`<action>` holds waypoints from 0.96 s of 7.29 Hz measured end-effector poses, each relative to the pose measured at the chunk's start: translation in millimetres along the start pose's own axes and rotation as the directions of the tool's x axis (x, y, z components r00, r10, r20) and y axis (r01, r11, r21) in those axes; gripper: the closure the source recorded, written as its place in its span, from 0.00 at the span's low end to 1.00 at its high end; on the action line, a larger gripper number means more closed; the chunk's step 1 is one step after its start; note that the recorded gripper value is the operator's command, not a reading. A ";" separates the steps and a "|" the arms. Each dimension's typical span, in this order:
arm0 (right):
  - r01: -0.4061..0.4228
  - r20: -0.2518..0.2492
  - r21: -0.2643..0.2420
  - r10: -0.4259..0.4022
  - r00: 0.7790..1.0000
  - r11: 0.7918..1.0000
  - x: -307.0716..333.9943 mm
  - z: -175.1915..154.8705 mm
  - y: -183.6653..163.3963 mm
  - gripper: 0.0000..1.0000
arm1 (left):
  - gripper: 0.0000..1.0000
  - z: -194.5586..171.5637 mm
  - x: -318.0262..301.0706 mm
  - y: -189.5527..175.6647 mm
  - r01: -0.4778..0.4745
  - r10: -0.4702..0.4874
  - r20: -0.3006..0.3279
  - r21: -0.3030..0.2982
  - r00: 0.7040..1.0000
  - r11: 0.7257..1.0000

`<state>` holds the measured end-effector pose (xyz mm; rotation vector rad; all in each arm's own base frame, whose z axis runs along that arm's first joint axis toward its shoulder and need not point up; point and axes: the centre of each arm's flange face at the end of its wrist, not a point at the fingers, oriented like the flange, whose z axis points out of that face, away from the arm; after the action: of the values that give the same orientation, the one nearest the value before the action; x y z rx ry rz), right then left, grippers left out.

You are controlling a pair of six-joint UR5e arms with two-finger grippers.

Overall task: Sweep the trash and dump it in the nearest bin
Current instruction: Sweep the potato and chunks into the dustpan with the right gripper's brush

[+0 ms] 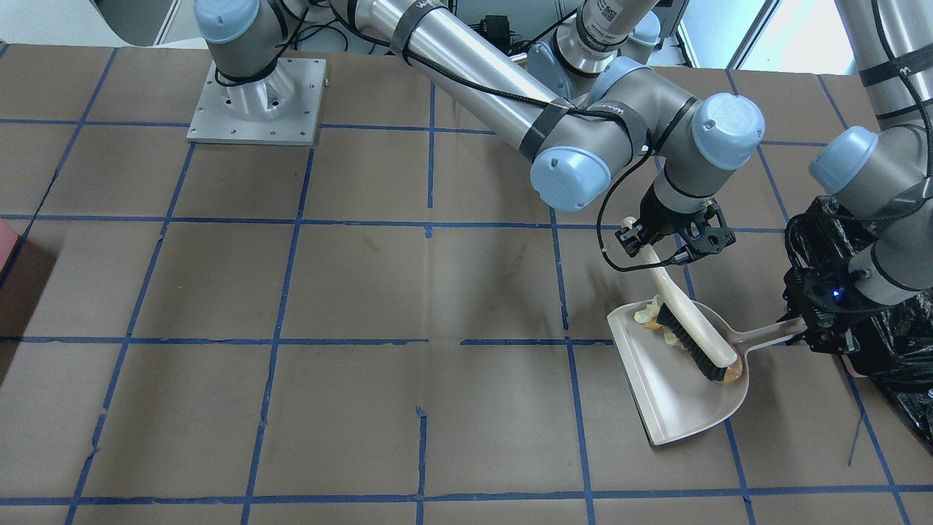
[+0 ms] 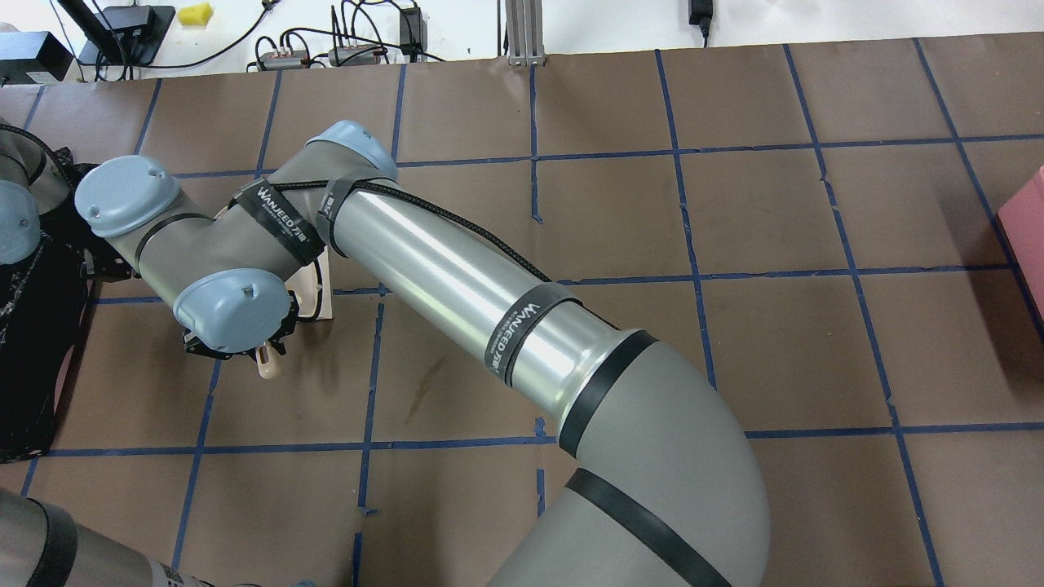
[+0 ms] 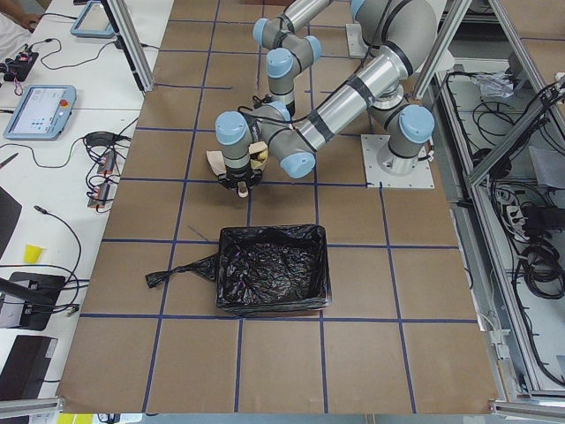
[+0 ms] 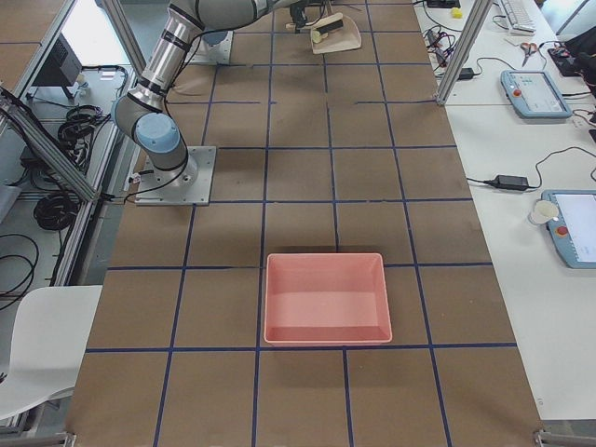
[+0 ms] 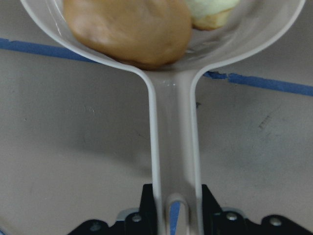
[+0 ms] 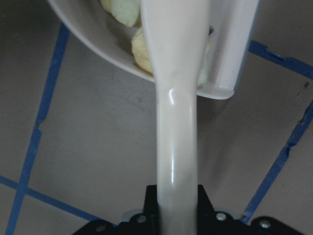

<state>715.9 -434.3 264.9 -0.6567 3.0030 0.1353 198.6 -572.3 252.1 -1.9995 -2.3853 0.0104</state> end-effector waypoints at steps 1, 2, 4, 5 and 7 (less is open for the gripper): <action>-0.007 -0.011 -0.019 0.007 1.000 1.000 3.0 2.5 1.0 0.97 | 0.95 2.0 0.6 0.2 0.004 -0.004 -0.001 0.019 1.000 1.000; -0.018 -0.029 -0.051 0.016 0.999 0.999 11.2 1.4 2.7 0.97 | 0.95 3.6 1.2 0.2 0.008 -0.008 0.000 0.035 1.000 0.999; -0.044 -0.060 -0.103 0.038 0.998 0.994 35.0 -18.1 5.6 0.97 | 0.95 5.3 1.4 -0.2 0.013 -0.013 0.003 0.057 1.000 0.998; -0.060 -0.061 -0.106 0.054 0.997 0.993 48.7 -31.5 4.9 0.97 | 0.95 6.6 2.0 -0.7 0.015 -0.015 0.004 0.069 1.000 0.998; -0.082 -0.056 -0.102 0.077 0.995 0.991 69.5 -54.1 9.9 0.97 | 0.95 11.8 6.4 2.6 0.029 -0.029 0.002 0.098 1.000 0.995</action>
<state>646.4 -459.4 313.7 -0.5573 3.0906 0.2847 199.7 -565.4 240.4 -1.9236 -2.3655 0.1276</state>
